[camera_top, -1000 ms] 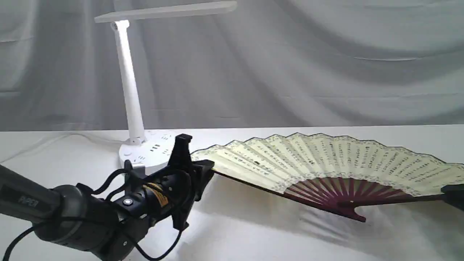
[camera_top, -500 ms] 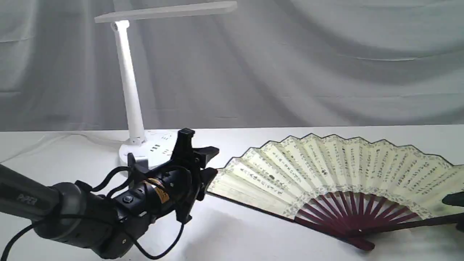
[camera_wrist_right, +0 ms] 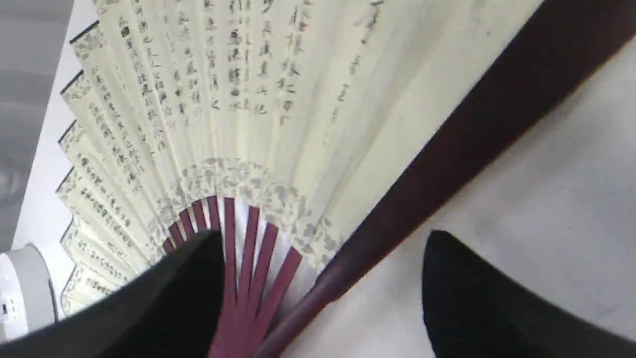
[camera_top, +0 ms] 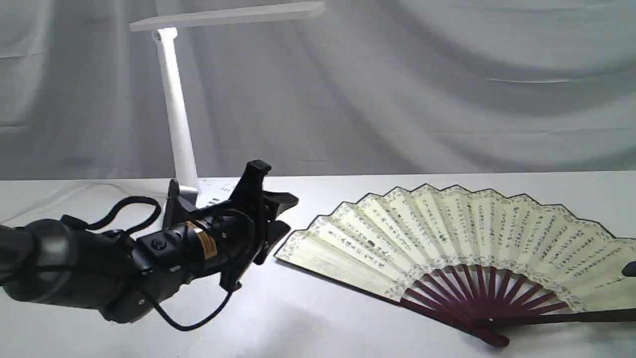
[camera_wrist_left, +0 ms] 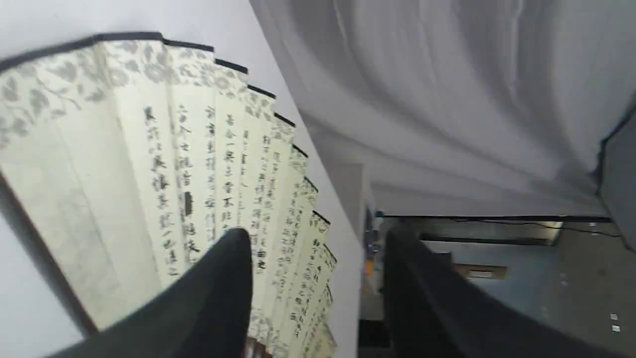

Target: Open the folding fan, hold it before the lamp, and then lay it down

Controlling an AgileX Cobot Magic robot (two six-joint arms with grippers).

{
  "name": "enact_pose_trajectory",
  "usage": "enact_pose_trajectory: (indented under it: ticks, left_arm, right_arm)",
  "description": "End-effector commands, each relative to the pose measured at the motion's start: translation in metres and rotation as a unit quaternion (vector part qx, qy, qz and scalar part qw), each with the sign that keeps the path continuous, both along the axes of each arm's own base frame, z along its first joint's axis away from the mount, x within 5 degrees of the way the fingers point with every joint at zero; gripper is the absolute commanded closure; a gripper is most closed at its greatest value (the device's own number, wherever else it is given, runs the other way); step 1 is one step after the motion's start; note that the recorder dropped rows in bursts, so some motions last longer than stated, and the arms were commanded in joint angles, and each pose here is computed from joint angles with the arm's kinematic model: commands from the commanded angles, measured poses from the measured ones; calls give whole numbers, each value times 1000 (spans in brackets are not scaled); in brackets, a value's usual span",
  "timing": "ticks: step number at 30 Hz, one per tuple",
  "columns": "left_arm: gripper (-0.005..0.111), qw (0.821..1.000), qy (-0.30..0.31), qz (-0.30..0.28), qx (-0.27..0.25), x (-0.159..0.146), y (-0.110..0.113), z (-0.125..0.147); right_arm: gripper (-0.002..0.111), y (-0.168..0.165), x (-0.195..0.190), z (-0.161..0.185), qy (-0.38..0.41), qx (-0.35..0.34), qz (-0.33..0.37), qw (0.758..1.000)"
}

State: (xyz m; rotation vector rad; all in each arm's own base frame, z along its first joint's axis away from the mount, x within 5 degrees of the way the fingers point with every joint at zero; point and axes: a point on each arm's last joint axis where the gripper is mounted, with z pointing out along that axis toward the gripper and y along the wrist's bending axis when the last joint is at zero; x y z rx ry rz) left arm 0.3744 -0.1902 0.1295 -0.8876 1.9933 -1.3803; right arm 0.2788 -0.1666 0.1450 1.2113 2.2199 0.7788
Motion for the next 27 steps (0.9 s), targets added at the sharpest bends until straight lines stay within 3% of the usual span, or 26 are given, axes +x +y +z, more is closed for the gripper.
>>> enact_pose_trajectory:
  ticks: [1, 8, 14, 21, 23, 27]
  left_arm:
    - [65, 998, 32, 9, 61, -4, 8, 15]
    - [65, 985, 30, -14, 168, -13, 17, 39]
    - [66, 951, 54, 0, 303, -23, 38, 53]
    - [66, 934, 62, 13, 351, -35, 51, 66]
    - [66, 921, 65, 11, 384, -37, 56, 67]
    - [68, 870, 101, -3, 483, -44, 71, 65]
  right_arm:
    - [50, -3, -6, 11, 16, -25, 0, 1000]
    - [51, -1, -19, 24, 62, -58, 17, 996]
    - [57, 9, -22, 33, 72, -28, 79, 994]
    - [61, 27, -8, 41, 75, -45, 145, 986]
    - [63, 39, -1, 41, 74, -62, 172, 980]
    - [65, 60, 15, 48, 75, -106, 241, 962]
